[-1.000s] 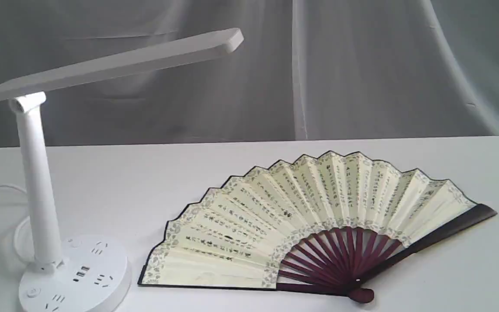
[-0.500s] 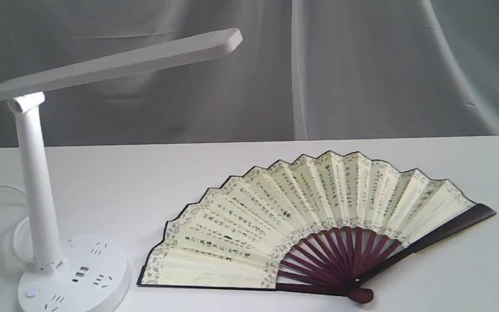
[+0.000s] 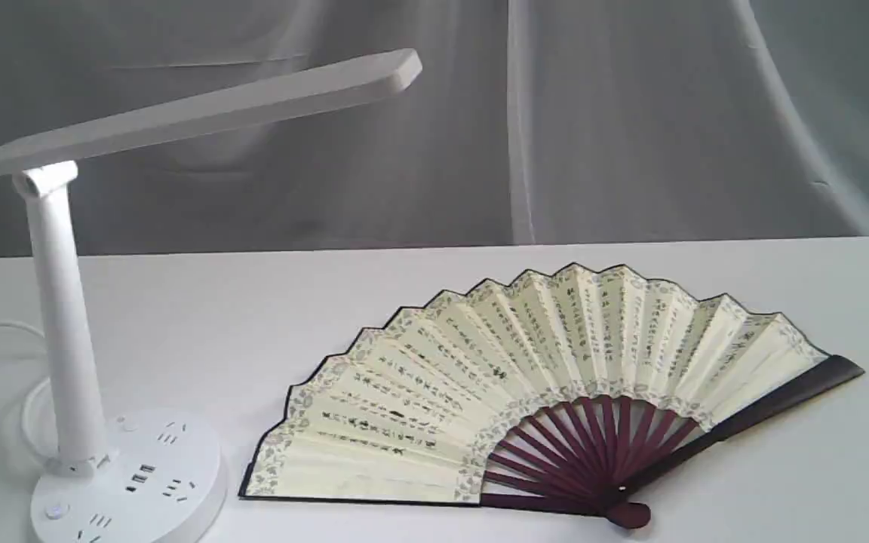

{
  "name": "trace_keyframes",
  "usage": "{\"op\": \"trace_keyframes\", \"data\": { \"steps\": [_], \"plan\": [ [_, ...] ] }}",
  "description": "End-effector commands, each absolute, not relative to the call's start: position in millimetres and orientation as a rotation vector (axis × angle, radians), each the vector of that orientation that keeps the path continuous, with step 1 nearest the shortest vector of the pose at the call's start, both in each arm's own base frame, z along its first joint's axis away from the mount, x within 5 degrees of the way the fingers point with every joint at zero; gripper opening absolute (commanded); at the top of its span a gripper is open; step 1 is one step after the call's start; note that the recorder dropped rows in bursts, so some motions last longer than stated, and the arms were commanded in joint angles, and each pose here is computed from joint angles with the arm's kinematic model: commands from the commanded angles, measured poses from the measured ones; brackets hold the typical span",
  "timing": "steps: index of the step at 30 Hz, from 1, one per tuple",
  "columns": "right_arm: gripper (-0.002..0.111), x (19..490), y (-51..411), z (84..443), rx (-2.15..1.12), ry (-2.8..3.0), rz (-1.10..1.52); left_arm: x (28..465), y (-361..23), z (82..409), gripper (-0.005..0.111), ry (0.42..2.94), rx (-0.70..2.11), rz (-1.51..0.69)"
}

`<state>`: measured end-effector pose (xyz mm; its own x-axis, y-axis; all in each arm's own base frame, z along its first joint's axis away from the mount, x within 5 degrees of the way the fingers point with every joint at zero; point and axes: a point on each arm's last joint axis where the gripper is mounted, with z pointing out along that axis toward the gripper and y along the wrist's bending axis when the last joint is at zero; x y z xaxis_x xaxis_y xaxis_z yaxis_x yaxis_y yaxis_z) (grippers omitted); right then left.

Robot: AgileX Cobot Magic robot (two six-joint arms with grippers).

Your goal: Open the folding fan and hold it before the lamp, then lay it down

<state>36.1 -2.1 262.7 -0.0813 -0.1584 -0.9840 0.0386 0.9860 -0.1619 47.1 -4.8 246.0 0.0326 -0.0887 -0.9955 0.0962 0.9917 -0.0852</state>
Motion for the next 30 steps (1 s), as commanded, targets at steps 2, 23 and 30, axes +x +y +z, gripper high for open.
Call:
{"op": "trace_keyframes", "data": {
  "steps": [2,23,30],
  "plan": [
    [0.007,46,-2,253,-0.096,1.487,-0.182,54,-5,222,0.0,1.508,0.004,-0.147],
    [0.007,56,-2,193,-0.075,1.706,-0.12,55,-4,193,0.0,1.708,0.055,-0.077],
    [0.007,56,-2,193,-0.075,1.708,-0.119,56,-4,194,0.0,1.693,0.055,-0.077]
  ]
}}
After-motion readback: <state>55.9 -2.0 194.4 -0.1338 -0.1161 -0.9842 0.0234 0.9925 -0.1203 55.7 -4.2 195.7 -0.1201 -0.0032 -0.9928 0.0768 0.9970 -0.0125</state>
